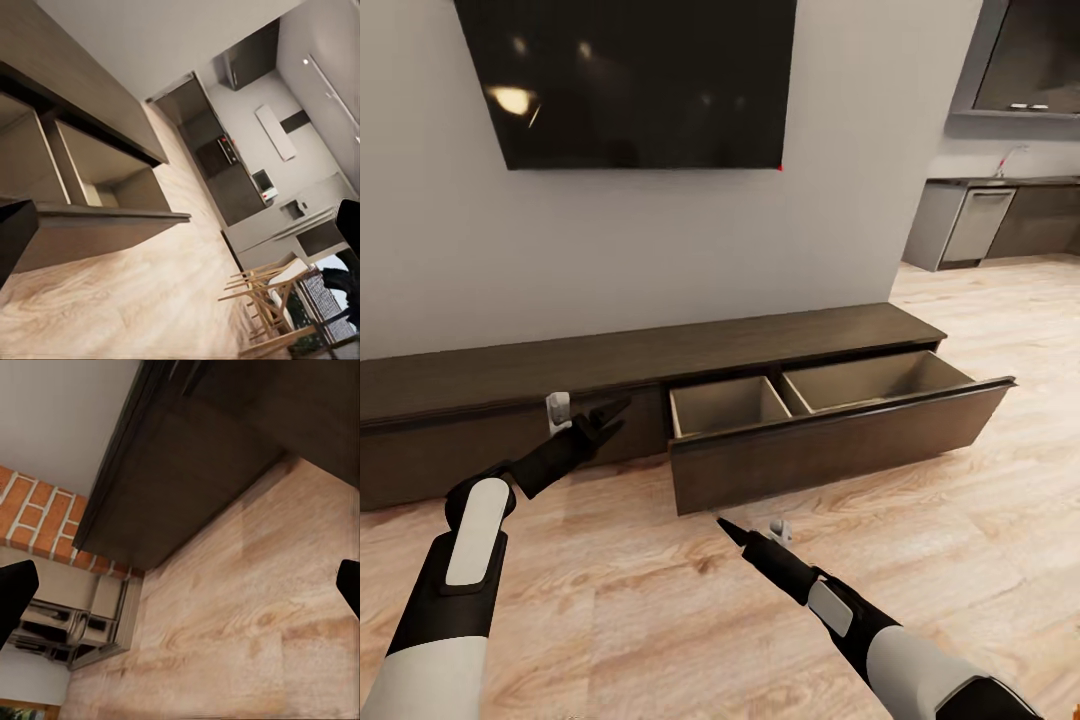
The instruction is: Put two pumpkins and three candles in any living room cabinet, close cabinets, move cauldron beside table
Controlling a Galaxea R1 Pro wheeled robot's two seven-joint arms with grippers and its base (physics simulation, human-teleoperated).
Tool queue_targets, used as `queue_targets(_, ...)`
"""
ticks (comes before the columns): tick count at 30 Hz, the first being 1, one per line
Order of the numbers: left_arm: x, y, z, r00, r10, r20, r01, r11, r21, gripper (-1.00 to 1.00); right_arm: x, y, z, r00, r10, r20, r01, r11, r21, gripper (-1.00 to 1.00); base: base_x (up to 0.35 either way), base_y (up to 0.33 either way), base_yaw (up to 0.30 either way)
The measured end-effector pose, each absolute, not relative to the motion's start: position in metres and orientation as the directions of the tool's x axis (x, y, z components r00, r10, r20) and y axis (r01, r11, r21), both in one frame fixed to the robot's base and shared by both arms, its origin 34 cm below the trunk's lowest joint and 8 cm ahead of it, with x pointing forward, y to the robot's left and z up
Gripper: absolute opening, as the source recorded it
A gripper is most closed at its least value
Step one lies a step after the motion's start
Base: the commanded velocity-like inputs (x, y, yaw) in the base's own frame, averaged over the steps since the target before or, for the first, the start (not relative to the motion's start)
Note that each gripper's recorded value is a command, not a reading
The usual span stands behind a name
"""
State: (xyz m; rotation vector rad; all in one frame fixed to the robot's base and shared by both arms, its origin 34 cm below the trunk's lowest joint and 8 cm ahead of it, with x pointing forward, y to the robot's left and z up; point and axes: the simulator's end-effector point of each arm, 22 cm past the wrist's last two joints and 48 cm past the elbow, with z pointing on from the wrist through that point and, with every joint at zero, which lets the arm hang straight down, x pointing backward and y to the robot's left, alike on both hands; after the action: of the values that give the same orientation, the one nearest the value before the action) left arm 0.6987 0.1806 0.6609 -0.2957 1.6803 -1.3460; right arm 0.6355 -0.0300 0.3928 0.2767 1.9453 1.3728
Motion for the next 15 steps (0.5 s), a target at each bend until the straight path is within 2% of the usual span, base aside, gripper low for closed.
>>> queue_targets(15,0.695,0.181,0.673,-0.527,-0.675,-0.516,0.363,0.370,-0.855,1.00,0.638,-0.030,0.404,-0.703,0.550,-0.450,-0.244,0.408,0.880,1.00,-0.306,0.000,-0.152)
